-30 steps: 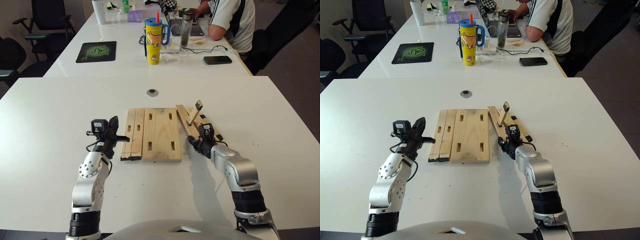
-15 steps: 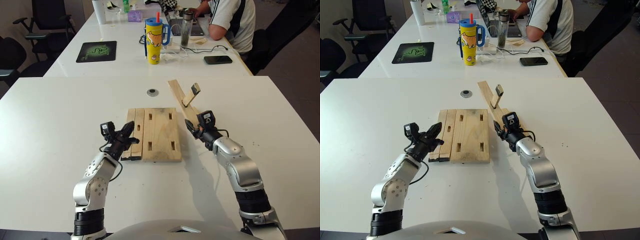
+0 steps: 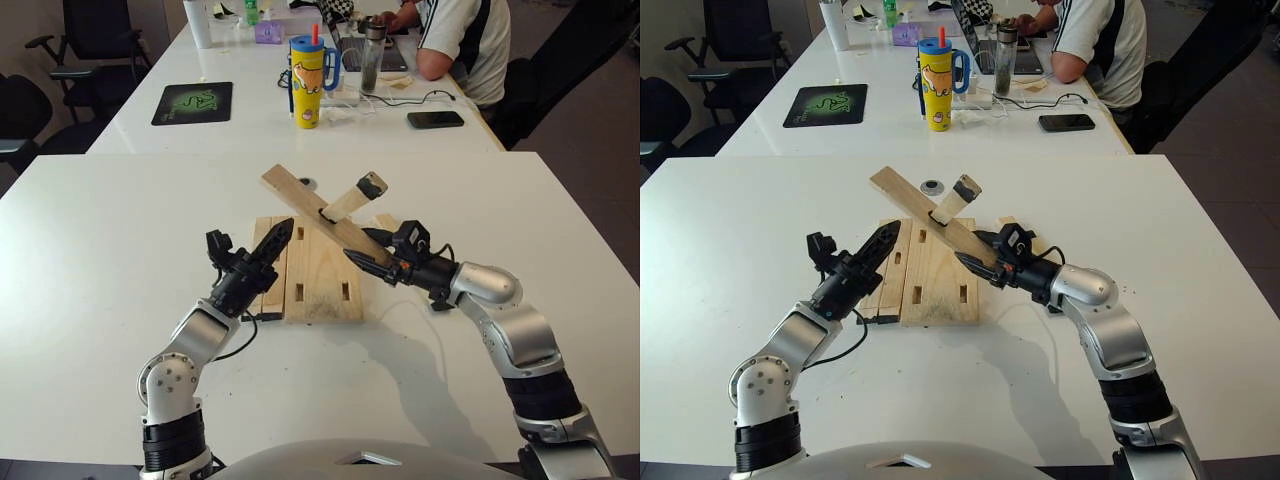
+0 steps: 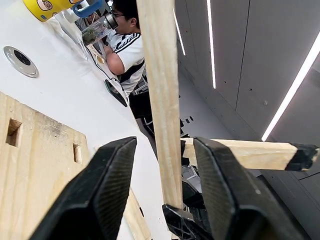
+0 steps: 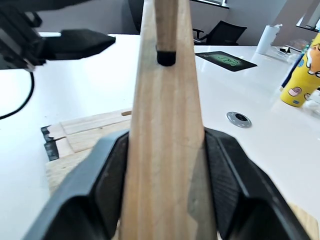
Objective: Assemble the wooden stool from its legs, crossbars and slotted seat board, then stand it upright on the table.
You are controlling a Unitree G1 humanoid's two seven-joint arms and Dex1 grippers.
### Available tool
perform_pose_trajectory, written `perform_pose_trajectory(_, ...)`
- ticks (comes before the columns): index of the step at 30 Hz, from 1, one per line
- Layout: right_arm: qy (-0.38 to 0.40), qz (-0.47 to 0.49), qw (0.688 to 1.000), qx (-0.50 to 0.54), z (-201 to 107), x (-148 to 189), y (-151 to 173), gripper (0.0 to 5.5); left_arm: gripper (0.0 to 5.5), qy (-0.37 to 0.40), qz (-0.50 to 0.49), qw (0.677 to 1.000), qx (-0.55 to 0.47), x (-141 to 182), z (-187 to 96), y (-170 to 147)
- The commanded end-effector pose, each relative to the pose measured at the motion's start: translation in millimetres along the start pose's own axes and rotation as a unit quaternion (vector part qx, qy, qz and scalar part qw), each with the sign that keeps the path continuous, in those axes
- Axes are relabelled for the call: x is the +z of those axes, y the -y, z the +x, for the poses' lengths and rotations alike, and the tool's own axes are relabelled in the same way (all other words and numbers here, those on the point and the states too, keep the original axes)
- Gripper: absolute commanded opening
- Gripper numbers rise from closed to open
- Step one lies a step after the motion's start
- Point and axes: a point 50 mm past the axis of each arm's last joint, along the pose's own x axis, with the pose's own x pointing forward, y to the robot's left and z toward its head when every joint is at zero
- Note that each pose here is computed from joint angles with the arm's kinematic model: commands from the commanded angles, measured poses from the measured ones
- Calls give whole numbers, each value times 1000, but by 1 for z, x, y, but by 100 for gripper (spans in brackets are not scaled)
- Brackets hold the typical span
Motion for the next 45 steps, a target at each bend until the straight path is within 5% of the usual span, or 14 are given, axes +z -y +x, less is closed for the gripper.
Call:
perform_pose_trajectory(1, 20, -18, 999, 32, 4, 10, -6, 205, 275, 10, 8, 1000, 11, 5, 1, 1)
perform_pose_trajectory(11, 3, -26, 999, 38, 0, 3, -15, 205, 328, 64, 7, 998, 8, 26, 16, 16)
perform_pose_trajectory(27, -2, -38, 999, 33, 2, 2, -14, 205, 111, 74, 8, 996, 58, 30, 18, 9)
perform_pose_trajectory(32, 0, -39, 999, 38, 3, 2, -15, 205, 107, 77, 8, 996, 49, 32, 19, 11)
perform_pose_trajectory(39, 0, -43, 998, 39, 2, 3, -14, 305, 103, 103, 19, 991, 79, 41, 19, 3)
perform_pose_trajectory(45, -81, -40, 989, 114, -7, -20, -23, 305, 103, 151, 38, 982, 102, 63, 16, -4)
